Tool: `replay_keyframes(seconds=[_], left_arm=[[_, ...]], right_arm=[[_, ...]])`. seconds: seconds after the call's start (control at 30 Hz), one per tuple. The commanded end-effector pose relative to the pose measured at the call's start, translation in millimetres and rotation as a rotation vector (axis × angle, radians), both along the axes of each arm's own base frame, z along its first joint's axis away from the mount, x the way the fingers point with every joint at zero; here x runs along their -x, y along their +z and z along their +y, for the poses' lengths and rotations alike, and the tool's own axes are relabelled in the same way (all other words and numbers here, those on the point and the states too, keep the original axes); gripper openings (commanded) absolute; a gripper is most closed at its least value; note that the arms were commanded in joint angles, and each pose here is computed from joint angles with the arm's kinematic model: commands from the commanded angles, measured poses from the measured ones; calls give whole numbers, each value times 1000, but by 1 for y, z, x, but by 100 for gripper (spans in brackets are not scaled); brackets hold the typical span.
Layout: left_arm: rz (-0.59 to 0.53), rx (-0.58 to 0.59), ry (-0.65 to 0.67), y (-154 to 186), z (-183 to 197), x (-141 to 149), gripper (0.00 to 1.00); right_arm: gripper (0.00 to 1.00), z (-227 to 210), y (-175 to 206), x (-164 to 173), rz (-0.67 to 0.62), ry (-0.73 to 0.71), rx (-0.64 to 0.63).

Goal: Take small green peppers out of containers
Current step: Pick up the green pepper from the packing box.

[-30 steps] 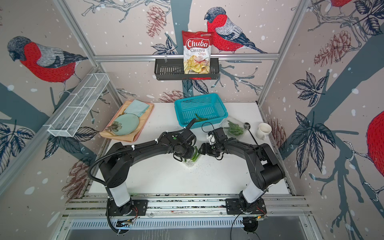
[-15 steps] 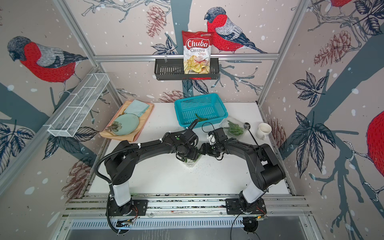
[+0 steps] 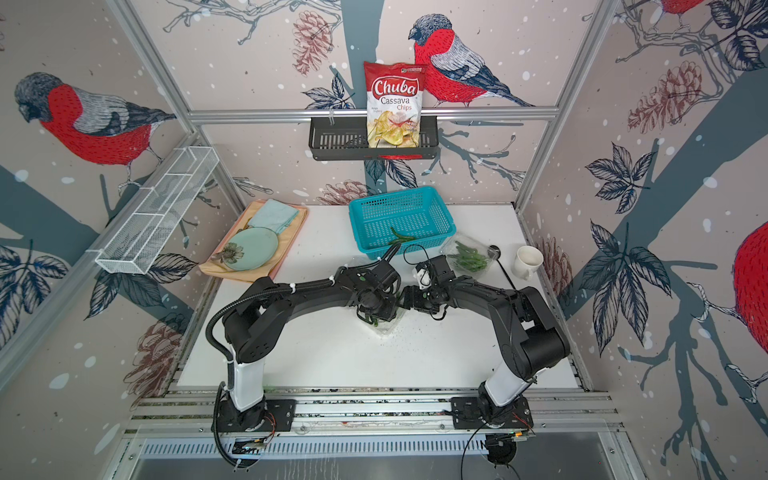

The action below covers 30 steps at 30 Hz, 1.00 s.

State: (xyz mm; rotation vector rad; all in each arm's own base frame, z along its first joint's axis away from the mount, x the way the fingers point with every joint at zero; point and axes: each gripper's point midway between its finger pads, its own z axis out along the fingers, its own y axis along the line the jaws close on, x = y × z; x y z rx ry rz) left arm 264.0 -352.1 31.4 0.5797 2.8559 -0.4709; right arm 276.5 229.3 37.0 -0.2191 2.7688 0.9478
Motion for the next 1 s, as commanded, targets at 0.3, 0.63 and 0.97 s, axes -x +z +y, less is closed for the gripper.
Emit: replay_keyframes(seconds=[0.3, 0.63, 0.97], left_arm=[[-6, -18, -11, -2, -3, -5, 46], [1, -41, -15, -10, 0, -4, 30], [-39, -25, -13, 25, 1, -7, 21]], right_arm=[[75, -8, 6, -4, -4, -21, 13], [76, -11, 3, -1, 2, -21, 18], [75, -18, 8, -5, -22, -31, 20]])
